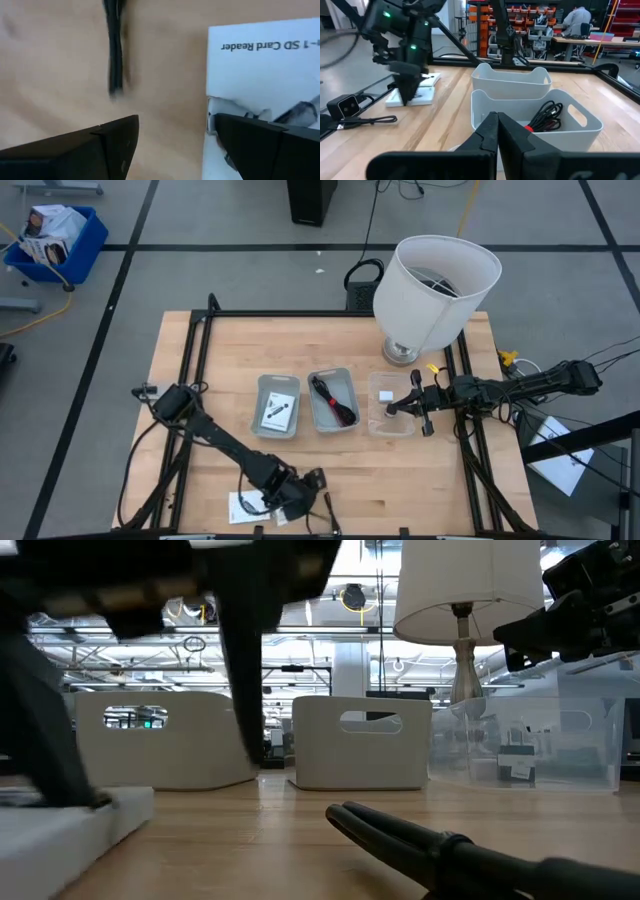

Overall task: Pick and place items into bin
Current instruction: Put the right card reader box into the left gray bin

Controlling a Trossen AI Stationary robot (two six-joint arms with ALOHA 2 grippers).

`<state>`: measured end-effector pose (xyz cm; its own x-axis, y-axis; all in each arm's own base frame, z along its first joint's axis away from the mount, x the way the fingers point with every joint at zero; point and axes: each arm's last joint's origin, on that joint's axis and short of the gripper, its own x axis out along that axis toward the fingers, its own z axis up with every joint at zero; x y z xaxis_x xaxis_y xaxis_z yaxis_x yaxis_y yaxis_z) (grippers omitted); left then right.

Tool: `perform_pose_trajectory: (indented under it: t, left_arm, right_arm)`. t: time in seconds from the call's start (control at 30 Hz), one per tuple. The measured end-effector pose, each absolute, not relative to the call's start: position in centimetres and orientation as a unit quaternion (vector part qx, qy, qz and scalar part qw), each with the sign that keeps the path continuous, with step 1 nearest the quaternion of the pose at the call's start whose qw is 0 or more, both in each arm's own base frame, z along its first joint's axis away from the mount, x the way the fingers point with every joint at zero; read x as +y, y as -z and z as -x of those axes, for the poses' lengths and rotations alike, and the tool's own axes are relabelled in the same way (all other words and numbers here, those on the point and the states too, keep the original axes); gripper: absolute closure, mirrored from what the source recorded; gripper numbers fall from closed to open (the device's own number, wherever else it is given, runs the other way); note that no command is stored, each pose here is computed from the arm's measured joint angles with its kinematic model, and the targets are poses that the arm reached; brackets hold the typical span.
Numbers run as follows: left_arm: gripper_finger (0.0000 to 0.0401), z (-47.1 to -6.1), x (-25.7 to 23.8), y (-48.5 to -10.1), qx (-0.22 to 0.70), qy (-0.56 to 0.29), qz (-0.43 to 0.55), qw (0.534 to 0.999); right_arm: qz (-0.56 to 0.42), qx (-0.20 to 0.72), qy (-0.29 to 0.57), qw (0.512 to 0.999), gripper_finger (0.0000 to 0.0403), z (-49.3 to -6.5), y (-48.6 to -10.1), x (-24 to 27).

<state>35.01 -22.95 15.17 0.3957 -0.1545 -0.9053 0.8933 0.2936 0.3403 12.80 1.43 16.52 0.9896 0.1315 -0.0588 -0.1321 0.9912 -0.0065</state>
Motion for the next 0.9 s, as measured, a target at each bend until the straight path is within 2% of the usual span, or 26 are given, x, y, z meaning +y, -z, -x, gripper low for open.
perform_pose_trajectory:
  t: [0.27, 0.43, 0.53, 0.67, 0.9]
  left_arm:
    - [0.0130, -35.2, -20.0, -14.1, 0.509, 0.244, -0.343, 0.751]
    - [0.0131, -34.9, -20.0, -14.0, 0.531, 0.232, -0.304, 0.756]
    - [0.0149, -34.5, -20.4, -13.9, 0.539, 0.244, -0.292, 0.751]
    - [0.0216, -34.1, -20.8, -13.9, 0.546, 0.274, -0.277, 0.742]
    - [0.0381, -33.8, -21.1, -13.7, 0.550, 0.286, -0.271, 0.737]
  right_arm:
    - [0.006, 0.030, -0.066, 0.997, 0.0401, -12.8, -16.5, 1.4]
    - [0.007, 0.031, -0.066, 0.997, 0.0401, -12.8, -16.5, 1.4]
    - [0.007, 0.031, -0.066, 0.997, 0.0401, -12.8, -16.5, 1.4]
    - [0.007, 0.030, -0.066, 0.997, 0.0401, -12.8, -16.5, 1.4]
    - [0.007, 0.030, -0.066, 0.997, 0.0401, -12.8, -16.5, 1.4]
